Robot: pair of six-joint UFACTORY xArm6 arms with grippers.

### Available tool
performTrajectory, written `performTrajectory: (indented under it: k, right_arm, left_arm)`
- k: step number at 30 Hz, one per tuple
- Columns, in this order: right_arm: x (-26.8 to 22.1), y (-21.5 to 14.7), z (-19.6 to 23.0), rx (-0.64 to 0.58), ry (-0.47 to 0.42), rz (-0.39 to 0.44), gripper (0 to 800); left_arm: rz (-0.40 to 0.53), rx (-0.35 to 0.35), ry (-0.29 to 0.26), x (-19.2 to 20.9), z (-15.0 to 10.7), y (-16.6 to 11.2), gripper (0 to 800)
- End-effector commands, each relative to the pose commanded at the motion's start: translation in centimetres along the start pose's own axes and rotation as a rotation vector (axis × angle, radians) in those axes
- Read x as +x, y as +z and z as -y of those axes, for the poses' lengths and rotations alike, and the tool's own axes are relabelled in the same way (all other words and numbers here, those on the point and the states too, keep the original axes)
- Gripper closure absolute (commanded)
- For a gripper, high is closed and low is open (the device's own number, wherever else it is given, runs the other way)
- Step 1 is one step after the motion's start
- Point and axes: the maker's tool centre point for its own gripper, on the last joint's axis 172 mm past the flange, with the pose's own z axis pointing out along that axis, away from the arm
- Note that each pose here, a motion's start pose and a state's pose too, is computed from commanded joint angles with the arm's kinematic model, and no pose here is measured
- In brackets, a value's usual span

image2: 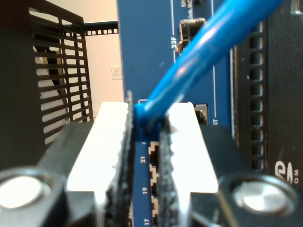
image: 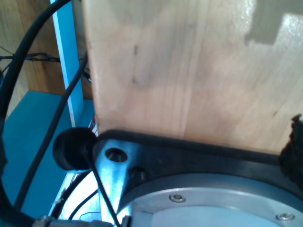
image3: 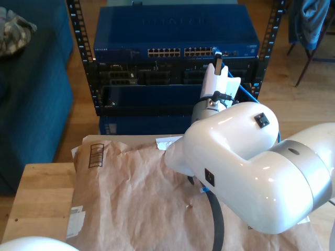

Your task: Grab the cable and plug it in

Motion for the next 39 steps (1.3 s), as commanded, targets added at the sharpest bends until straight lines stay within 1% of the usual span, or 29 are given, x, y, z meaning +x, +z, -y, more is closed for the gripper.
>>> performTrajectory:
  k: [39]
  right_arm:
    - [-0.16,-0.21,-0.14,-0.001,-0.002,0.005,800]
  left_arm:
    - [0.002,0.000,0.000,-0.06,-0.01,0.06,0]
